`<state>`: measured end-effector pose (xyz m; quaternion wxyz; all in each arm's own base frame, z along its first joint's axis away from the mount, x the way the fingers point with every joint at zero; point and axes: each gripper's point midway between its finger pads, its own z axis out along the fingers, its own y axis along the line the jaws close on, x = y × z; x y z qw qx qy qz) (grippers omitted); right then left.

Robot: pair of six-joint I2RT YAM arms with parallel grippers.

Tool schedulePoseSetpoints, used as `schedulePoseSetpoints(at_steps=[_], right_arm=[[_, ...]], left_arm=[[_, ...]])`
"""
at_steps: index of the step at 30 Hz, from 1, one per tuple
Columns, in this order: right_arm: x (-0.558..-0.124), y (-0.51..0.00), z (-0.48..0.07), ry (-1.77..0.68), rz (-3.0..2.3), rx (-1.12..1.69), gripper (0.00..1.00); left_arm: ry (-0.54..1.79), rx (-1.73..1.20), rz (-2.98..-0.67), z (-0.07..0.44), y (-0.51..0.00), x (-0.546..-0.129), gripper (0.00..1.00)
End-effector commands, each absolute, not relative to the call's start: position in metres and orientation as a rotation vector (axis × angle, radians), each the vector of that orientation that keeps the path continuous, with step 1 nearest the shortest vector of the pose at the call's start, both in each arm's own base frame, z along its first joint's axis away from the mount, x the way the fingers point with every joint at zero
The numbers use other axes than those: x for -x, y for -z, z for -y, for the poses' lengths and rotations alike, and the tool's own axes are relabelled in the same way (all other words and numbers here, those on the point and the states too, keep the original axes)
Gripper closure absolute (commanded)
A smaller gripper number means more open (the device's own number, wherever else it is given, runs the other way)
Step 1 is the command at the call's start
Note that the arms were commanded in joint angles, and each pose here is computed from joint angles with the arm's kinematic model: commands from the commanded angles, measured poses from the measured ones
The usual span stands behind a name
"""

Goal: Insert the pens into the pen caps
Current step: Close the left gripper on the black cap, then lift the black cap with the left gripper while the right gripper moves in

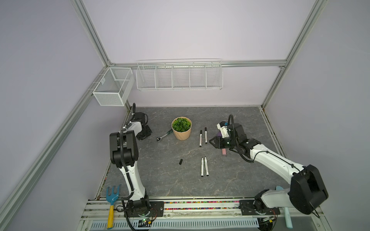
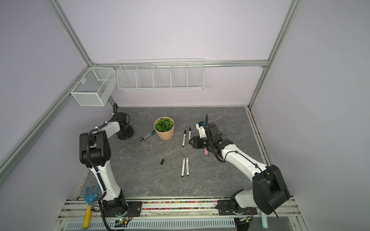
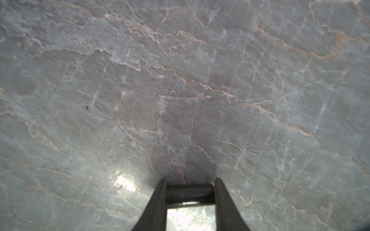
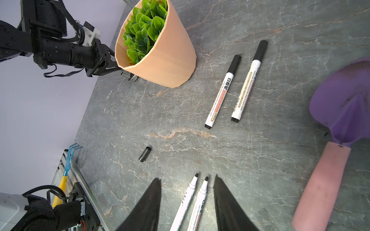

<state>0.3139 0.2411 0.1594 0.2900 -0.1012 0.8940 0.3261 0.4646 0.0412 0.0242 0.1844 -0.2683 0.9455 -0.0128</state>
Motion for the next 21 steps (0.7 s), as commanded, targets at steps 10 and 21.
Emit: schedulePoseSetpoints(at_steps=[10, 21], right_arm=[[-0.311, -0.185, -0.227, -0.814, -2.313, 0.264, 0.54], [-0.303, -0.188, -0.220, -0.807, -2.334, 0.246, 0.54]], left_arm=[[0.226, 0.816, -2.538, 0.038, -0.112, -0.383, 1.00], [0.880, 0.972, -2.152, 0.191, -0.152, -0.352, 1.00]])
